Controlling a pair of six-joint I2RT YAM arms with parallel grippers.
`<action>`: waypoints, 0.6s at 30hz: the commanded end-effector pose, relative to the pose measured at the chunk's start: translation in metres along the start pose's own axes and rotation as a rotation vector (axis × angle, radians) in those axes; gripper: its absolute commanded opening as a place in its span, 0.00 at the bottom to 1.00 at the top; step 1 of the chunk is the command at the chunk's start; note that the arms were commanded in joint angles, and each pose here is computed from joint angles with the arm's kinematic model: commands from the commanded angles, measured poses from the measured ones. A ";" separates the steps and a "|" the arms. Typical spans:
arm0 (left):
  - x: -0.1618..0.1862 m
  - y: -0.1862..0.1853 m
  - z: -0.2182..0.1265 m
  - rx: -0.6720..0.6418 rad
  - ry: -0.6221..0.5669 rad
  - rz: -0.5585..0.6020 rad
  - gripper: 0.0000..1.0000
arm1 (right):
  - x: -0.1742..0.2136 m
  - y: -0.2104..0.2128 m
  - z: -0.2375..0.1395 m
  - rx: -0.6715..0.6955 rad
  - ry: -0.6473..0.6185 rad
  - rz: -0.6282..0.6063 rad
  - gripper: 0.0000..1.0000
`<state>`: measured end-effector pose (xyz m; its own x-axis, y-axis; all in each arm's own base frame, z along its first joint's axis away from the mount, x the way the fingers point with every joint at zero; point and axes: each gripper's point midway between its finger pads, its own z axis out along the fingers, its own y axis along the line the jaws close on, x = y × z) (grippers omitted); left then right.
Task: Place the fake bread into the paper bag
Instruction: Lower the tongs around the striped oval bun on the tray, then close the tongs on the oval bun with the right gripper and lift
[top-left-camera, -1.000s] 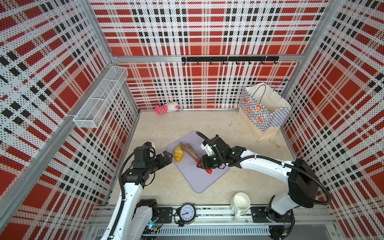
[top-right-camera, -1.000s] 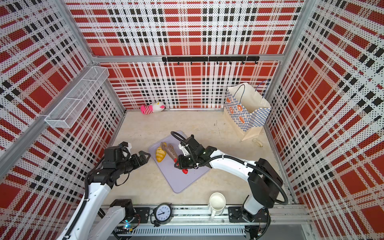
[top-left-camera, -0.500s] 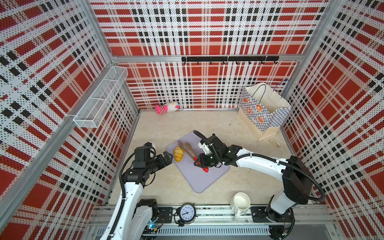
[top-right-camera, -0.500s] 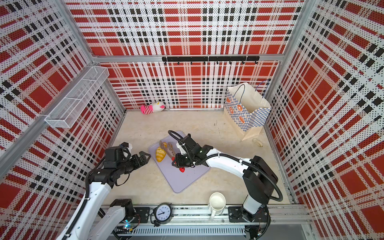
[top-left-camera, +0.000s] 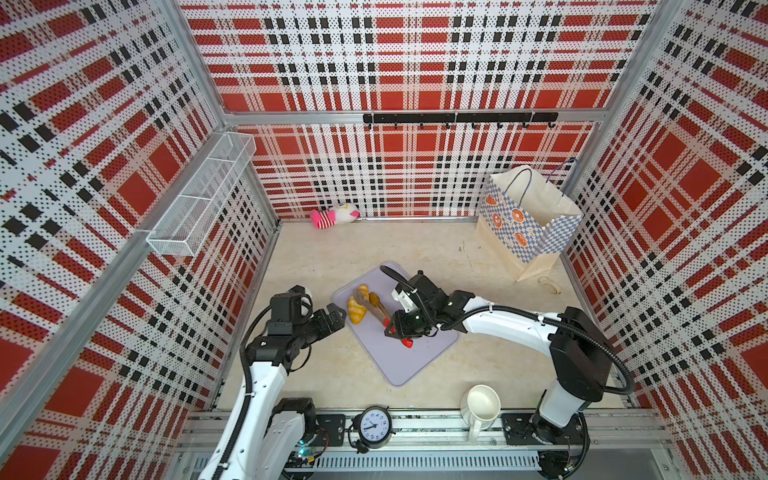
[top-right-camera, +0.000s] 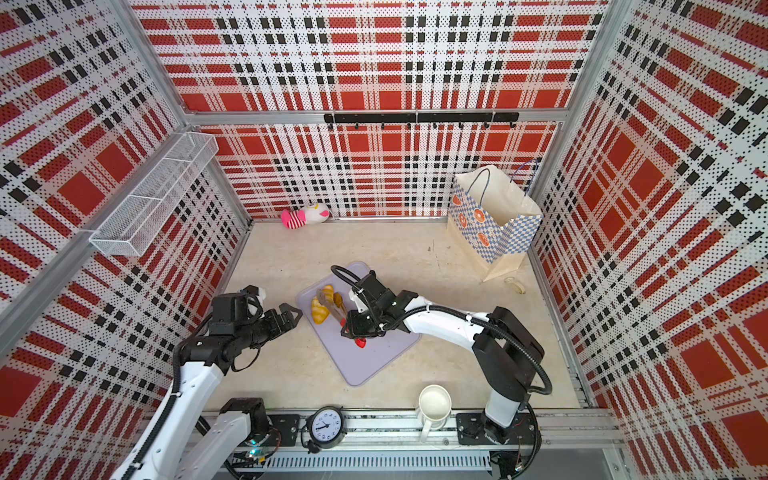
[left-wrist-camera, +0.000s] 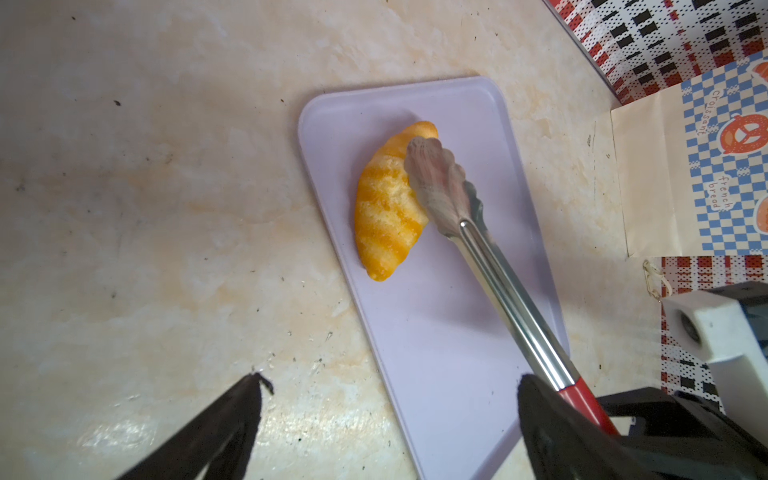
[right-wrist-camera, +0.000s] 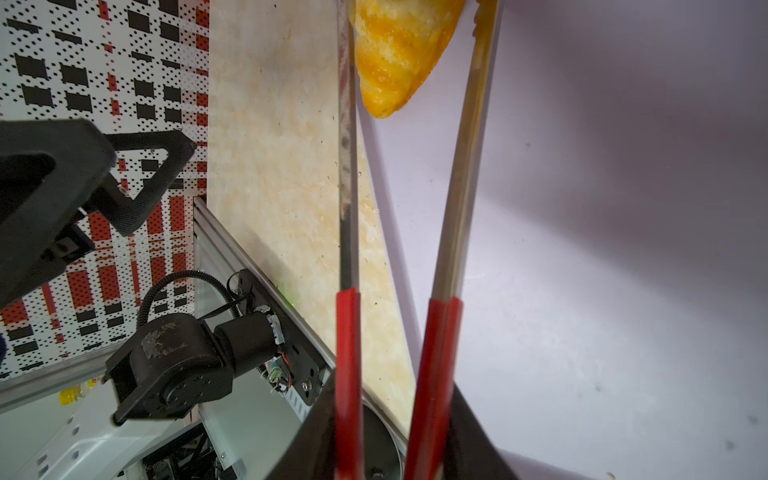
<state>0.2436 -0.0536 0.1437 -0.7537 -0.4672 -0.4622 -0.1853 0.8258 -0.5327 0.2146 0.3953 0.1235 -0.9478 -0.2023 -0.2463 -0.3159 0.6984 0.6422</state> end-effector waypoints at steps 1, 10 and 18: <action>0.004 0.001 0.002 -0.003 0.014 0.014 0.98 | -0.002 0.012 0.003 -0.035 0.007 -0.017 0.34; 0.005 -0.002 0.002 0.005 0.024 0.013 0.98 | 0.001 0.008 0.000 -0.024 -0.007 -0.025 0.21; 0.002 -0.030 -0.002 0.112 -0.001 0.002 0.98 | -0.012 0.011 -0.039 -0.001 -0.162 -0.070 0.15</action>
<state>0.2420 -0.0697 0.1462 -0.7722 -0.4550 -0.4435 -0.1544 0.8114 -0.5637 0.2113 0.3798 0.1259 -0.9404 -0.1887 -0.2829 -0.3286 0.7186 0.6129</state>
